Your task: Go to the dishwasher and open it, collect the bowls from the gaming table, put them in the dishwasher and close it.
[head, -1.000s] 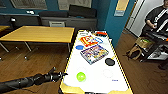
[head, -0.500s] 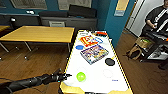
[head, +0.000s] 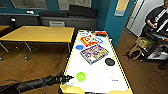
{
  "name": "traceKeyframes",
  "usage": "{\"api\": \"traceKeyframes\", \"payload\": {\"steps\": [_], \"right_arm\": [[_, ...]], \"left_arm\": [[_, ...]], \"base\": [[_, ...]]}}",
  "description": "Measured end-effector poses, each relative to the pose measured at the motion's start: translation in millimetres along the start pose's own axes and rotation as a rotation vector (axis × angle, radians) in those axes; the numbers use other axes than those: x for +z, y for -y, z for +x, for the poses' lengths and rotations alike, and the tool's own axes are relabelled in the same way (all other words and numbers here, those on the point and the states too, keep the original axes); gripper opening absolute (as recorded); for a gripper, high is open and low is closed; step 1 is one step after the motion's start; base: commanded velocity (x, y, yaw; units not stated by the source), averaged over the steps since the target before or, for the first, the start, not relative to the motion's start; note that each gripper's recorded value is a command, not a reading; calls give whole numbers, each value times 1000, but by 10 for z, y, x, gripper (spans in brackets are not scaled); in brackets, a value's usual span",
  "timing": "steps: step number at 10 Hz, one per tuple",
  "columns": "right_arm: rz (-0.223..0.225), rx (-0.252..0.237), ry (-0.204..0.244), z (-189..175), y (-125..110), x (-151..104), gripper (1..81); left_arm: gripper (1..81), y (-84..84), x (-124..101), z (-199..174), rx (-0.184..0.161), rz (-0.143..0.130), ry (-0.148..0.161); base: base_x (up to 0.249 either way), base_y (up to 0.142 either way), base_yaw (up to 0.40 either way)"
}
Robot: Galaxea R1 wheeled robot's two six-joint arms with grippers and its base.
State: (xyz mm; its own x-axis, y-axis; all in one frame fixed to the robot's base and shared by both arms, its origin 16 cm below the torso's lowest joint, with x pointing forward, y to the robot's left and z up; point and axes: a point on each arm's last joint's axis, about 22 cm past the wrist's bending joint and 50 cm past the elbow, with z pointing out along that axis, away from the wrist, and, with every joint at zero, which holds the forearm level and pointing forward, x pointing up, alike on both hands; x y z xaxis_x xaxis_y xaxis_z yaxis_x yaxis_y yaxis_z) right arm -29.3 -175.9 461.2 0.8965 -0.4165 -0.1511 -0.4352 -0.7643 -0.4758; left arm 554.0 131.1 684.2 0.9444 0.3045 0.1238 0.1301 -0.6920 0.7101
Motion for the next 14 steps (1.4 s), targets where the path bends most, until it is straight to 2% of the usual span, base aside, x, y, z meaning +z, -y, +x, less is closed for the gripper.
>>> {"api": "traceKeyframes", "payload": {"steps": [2,3,6,8,9,12,14], "right_arm": [[-1,-1,0,3,-1,2,10],[-3,-1,-1,7,-14,-1,10],[-4,-2,-2,4,-9,13,10],[-12,-3,-4,13,-43,11,10],[-11,-3,-3,5,-25,27,10],[-5,-1,-1,-11,23,53,10],[-4,-2,-1,-13,24,54,10]], "left_arm": [[811,-28,140,-139,-7,-3,22],[811,-33,177,-137,-11,-1,21],[811,1,274,-92,-85,17,10],[811,-83,355,-95,-86,27,24],[811,-147,364,-41,-92,24,21],[811,-347,400,170,-74,25,5],[811,-353,515,116,-77,40,15]], "base": [[0,0,0],[0,0,0],[0,0,0],[0,0,0],[0,0,0],[0,0,0],[0,0,0]]}}
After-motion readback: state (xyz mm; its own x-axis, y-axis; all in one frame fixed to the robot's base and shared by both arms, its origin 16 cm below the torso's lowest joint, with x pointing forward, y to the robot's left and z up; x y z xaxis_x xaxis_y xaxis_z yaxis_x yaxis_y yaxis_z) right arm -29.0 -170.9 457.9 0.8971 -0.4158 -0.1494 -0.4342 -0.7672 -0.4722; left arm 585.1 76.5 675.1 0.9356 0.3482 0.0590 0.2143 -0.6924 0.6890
